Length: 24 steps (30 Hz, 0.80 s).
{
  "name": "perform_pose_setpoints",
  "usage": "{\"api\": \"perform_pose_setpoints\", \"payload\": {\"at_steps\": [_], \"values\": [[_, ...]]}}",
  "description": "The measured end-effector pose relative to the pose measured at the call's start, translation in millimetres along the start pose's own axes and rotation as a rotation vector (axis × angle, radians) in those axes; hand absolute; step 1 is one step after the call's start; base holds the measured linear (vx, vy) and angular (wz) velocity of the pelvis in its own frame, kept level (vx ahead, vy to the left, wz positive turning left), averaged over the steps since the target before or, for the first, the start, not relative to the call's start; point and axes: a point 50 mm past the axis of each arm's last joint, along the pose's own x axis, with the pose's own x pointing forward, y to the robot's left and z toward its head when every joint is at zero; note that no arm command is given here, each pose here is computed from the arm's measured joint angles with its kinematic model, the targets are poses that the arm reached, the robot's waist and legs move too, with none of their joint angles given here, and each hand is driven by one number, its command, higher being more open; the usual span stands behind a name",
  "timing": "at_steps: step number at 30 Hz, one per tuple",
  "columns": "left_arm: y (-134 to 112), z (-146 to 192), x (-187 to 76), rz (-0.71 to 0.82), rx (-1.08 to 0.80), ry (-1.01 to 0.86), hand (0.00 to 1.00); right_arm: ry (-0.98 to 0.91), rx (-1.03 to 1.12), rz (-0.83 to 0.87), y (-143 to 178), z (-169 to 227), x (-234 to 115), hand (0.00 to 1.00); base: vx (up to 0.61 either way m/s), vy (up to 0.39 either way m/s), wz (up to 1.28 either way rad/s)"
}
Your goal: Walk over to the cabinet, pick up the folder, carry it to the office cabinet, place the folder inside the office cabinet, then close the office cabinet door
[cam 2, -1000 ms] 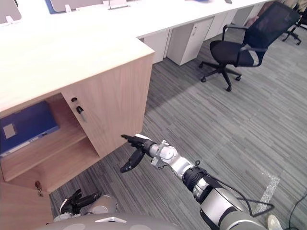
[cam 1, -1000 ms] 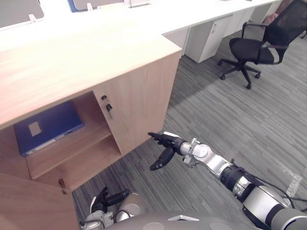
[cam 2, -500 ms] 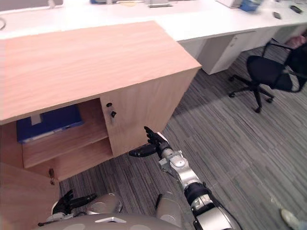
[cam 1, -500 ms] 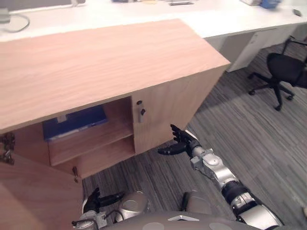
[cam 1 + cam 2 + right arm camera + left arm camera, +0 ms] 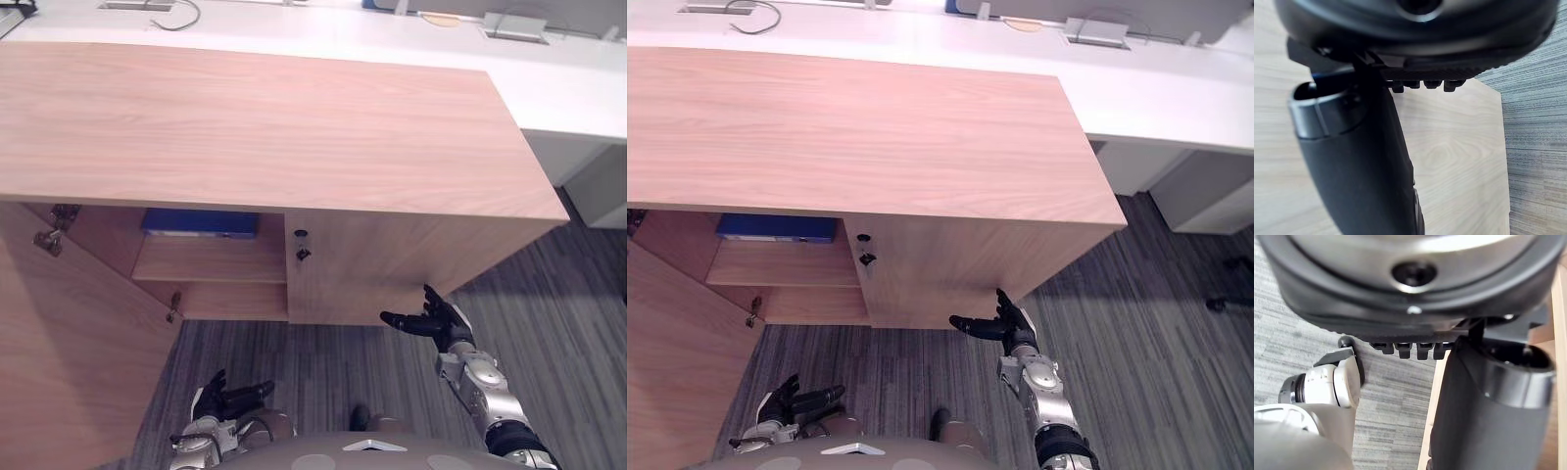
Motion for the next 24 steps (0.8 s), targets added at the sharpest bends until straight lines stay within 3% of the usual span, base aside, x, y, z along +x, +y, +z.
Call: {"api": "perform_pose_setpoints", "payload": {"at_steps": [12, 21, 24], "values": [[-15.8, 15.2, -8.3, -0.07, 0.03, -0.113, 1.0, 0.069, -0.028, -0.038, 3.9, -12.0, 3.1, 1.0, -0.03, -0.084, 0.68], [-66.6, 69.3, -24.9, -0.313, 0.109, -0.359, 1.0, -0.006, -0.009, -0.046, -2.2, -6.4, -3.2, 1.0, 0.27, 0.299, 1.65], [-75.0, 67.7, -28.1, -0.344, 0.115, -0.361, 1.0, -0.032, 0.041, -0.072, -7.6, -3.7, -3.4, 1.0, -0.04, 0.245, 1.45]]}}
